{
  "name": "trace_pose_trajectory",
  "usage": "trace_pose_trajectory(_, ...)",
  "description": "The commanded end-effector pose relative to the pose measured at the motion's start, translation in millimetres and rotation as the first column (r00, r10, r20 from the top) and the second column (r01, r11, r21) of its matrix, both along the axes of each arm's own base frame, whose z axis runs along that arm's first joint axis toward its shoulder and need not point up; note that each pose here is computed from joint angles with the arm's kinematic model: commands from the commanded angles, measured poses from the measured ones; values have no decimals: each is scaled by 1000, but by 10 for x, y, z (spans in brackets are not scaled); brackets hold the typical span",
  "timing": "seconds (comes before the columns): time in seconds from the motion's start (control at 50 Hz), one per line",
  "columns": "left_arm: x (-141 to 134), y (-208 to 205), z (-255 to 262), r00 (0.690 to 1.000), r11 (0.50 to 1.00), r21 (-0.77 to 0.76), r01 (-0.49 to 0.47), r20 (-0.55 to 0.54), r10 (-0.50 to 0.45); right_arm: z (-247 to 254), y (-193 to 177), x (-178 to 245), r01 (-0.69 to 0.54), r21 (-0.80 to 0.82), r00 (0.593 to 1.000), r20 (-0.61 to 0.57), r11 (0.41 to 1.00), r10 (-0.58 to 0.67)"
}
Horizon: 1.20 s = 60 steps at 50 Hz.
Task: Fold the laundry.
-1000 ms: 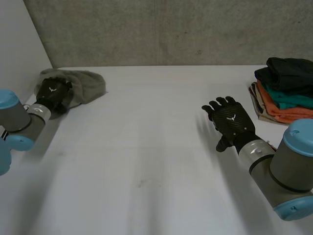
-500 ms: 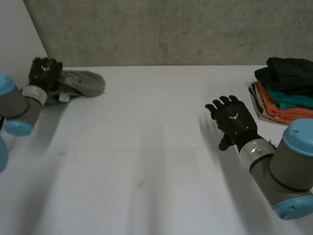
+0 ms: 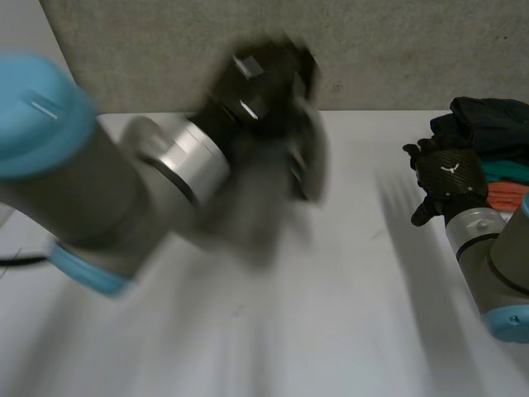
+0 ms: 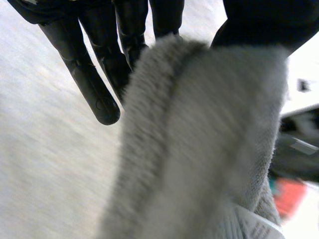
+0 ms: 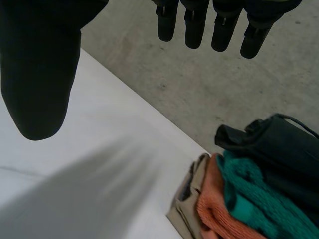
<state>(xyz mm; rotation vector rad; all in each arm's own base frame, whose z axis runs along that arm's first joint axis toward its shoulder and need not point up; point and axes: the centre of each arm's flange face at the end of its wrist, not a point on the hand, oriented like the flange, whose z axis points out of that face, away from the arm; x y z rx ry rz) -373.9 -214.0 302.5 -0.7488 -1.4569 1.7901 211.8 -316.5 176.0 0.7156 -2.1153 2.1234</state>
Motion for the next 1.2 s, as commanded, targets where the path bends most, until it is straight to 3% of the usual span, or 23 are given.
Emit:
trace_pose_trajectory(0.02,-398,446,-981,968,976,185,111,202,-149,-22,-98,-100,51,23,999,-7,998,-51)
trace_pose_trajectory(0.14,-289,401,-849,970,980,182,85,210,-123,-36,-86,-102,56,50,998,-10,997,-56)
trace_pose_trajectory(0.28,359,-135,-322,980,992,56,-112,173,101,105,166,69,-9,87,1000,-22,996,11)
trace_pose_trajectory(0.4,1009,-789,-282,944,963,-29,-267,194,268,330,640,277,-135,170,989,-39,976,144)
trace_pose_trajectory(0.56,1605,-1478,-847,909,951,53,-305,315,274,272,1381,636,-350,285,926,-39,892,375)
trace_pose_trajectory(0.7,1962,-1719,-1160,860,915,120,-385,405,309,6,1597,952,-381,313,915,-11,870,404)
trace_pose_trajectory(0.82,2015,-1634,-1118,856,903,142,-406,404,322,-298,1627,1138,-304,376,941,-23,876,336)
trace_pose_trajectory(1.0,2033,-1440,-967,853,889,109,-445,354,383,-513,1476,1395,-320,314,937,-32,894,347)
trace_pose_trajectory(1.08,2037,-1352,-953,857,887,98,-451,324,400,-203,1417,1456,-338,198,940,20,920,341)
trace_pose_trajectory(1.2,2006,-1309,-1042,862,891,89,-445,314,398,988,1422,1344,-362,-135,907,177,922,382)
